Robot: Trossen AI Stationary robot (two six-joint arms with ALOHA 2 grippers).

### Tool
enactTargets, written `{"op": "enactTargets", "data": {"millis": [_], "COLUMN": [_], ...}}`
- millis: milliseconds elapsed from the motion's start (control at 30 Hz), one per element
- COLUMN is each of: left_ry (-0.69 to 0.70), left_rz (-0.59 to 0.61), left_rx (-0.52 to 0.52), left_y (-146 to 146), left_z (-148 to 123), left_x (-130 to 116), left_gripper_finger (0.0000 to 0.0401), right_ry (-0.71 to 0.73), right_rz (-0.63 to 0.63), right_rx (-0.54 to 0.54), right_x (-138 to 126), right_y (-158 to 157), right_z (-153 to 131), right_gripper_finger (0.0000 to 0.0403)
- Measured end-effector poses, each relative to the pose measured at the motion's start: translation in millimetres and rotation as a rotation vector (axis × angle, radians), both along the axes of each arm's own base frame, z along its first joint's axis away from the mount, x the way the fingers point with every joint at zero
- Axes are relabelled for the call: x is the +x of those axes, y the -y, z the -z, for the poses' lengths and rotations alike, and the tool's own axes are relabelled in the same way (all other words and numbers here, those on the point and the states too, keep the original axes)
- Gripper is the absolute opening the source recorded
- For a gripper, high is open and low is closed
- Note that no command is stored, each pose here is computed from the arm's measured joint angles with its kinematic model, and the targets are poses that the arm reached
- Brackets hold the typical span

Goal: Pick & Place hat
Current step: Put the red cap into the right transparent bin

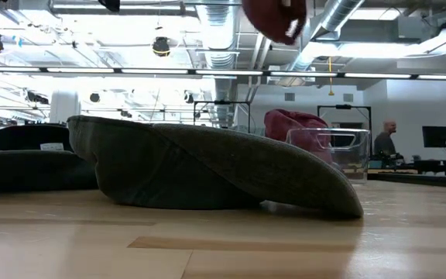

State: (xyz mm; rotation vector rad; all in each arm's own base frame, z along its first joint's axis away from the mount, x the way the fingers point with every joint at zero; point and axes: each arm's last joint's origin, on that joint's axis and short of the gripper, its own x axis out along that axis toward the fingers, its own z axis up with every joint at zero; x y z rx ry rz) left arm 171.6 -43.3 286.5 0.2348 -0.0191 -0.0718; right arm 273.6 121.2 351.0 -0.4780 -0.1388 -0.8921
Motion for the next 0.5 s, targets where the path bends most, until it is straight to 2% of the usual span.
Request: {"op": "enactTargets", "data": {"millis": [67,100,133,167,233,267,300,367,500], "left_ry": [0.01,0.012,0.012,0.011,0.012,0.012,0.012,0.019,0.042], "left_rz": [-0.002,-0.002,-0.002,-0.002,-0.002,-0.002,-0.002,-0.002,-0.011], "left_rx": [-0.003,-0.005,-0.009,-0.009,-0.01,-0.01,-0.01,-0.012,0.017], "left_y": [-0.1,-0.1,-0.1,-0.1,-0.1,-0.1,0.0,-0.1,-1.5], "left_z": [-1.0,-1.2,-1.2,-1.1,-1.2,-1.2,-1.2,-1.9,-4.0], "left_x": [0.0,0.0,0.0,0.0,0.0,0.0,0.1,0.0,0.2], "left_gripper_finger": [0.0213,0.0213,0.0213,0.0213,0.0213,0.0213,0.0213,0.0213,0.0213], "right_ry": [0.011,0.087,0.173,0.264,0.368,0.419,0.47,0.526,0.533], "right_rz": [0.06,0.058,-0.007,-0.19,-0.714,-0.88,-0.937,-0.908,-0.832], "right_rx": [0.072,0.135,0.174,0.188,0.168,0.13,0.096,0.033,-0.057], "right_x": [-5.4,-5.4,-3.8,-0.6,6.3,4.9,1.5,-4.9,-7.5], "right_y": [29.3,46.4,60.6,72.6,93.9,98.9,98.9,94.2,87.7], "right_z": [-2.2,1.9,8.2,15.5,16.5,10.8,5.9,3.6,3.7], "right_gripper_finger": [0.0001,0.0001,0.0001,0.0001,0.0001,0.0001,0.0001,0.0,0.0]}}
